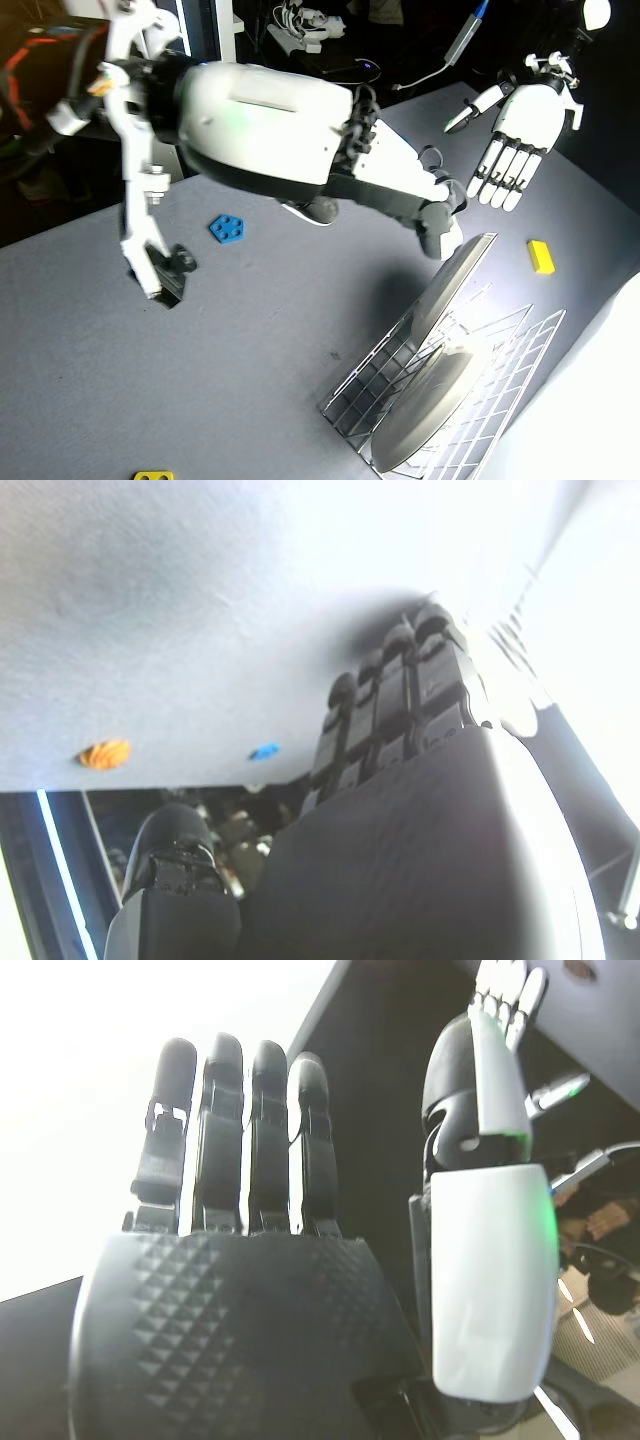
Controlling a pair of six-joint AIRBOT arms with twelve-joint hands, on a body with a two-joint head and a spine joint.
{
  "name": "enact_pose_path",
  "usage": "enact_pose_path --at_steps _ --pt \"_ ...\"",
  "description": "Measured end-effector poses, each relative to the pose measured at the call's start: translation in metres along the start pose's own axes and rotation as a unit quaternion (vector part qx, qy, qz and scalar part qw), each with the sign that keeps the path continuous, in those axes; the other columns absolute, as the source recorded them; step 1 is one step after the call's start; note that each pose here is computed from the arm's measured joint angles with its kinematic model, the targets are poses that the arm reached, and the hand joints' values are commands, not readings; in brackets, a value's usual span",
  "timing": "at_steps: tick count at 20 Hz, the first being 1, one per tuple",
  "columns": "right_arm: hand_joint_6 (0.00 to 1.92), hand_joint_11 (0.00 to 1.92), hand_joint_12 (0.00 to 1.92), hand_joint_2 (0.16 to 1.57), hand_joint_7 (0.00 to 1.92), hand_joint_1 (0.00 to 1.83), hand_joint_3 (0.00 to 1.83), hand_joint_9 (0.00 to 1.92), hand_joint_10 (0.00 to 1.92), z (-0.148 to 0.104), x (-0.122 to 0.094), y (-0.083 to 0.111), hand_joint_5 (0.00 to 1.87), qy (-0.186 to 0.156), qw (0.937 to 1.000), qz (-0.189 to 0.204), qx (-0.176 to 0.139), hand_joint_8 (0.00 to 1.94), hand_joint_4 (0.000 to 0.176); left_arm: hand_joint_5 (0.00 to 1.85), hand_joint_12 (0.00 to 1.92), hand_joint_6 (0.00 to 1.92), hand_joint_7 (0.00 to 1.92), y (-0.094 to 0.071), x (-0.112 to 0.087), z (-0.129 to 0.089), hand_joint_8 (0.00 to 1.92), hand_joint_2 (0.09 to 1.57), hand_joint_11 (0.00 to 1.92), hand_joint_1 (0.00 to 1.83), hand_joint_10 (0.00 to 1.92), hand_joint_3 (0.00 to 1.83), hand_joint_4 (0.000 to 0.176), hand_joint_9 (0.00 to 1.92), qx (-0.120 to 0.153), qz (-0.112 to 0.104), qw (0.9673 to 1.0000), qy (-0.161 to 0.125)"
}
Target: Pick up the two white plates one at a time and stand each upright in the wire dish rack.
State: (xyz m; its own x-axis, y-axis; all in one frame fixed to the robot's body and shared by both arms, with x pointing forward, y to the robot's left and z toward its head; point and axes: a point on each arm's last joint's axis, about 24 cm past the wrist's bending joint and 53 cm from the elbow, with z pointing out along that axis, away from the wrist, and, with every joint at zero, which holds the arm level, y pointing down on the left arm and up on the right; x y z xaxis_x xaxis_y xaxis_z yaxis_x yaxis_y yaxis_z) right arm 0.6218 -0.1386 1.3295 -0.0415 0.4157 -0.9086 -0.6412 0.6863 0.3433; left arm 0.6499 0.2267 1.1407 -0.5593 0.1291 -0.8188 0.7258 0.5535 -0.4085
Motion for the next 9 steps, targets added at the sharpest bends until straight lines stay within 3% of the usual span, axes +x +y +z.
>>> enact_pose_path --at_steps 5,9 --pt "0.02 0.04 1.07 1.02 0.5 0.93 0.0 0.47 0.02 -0.0085 0.0095 -0.0118 0.51 0.016 0.9997 -0.008 0.014 0.02 0.0 0.1 0.02 0.01 0.09 0.0004 0.0064 -0.0005 0.01 1.09 0.04 0.0 0.01 0.0 0.0 0.07 0.0 0.02 0.9997 0.016" --pt "0.06 0.27 1.05 1.09 0.82 0.91 0.0 0.76 0.08 -0.0082 0.006 -0.0081 0.8 0.008 0.9998 -0.014 0.006 0.05 0.0 0.27 0.14 0.0 0.32 0.0004 0.0072 -0.0005 0.0 1.15 0.11 0.0 0.0 0.0 0.0 0.28 0.0 0.026 0.9995 0.018"
